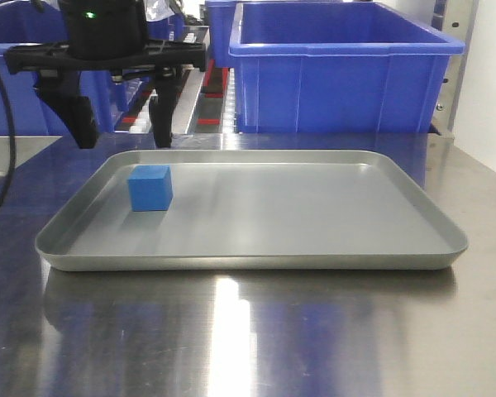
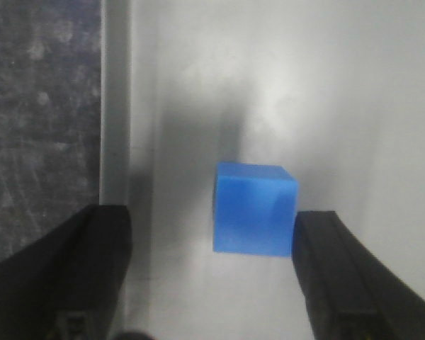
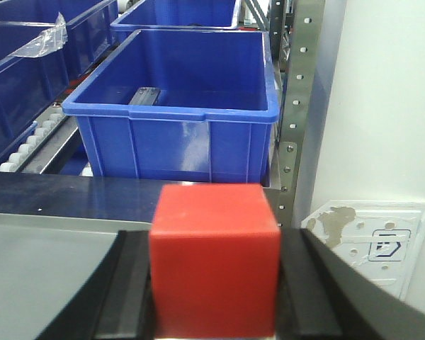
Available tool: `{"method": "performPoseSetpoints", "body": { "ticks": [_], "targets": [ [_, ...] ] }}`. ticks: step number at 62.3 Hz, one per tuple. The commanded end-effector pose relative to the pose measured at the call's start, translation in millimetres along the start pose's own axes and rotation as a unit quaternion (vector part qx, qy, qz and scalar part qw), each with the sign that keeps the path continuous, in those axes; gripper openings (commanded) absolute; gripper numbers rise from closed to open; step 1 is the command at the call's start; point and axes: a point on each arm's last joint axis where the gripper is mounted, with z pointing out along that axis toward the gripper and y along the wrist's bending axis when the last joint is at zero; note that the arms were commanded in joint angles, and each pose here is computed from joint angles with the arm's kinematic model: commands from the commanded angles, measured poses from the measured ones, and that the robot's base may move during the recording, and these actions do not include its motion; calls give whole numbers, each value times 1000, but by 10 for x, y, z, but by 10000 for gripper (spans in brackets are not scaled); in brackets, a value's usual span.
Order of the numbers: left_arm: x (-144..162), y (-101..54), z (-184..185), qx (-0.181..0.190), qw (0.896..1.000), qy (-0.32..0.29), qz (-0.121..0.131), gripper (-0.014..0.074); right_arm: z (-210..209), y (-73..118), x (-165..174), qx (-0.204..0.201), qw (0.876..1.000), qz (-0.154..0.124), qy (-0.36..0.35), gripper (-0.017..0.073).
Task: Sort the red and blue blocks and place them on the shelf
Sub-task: 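Move the left gripper over the blue cube and lower it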
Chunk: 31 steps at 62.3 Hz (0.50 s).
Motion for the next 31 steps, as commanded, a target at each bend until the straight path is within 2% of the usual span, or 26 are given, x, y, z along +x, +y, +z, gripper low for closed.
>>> {"method": "performPoseSetpoints", "body": {
  "ticks": [1,5,18,31],
  "targets": [
    [-41,-28,-289,21,999,-40,-11,514,-12,0,-167,3,999,-4,-53,44],
    [-38,-49,-273,23,999,-40,-15,514,-12,0,-167,3,999,-4,-53,44],
    [-4,-142,-253,30,999,-42,-6,514,-12,0,-167,3,999,-4,-53,44],
    [-5,-147,-254,31,999,-44,-5,514,-12,0,-167,3,999,-4,-52,44]
  ]
}}
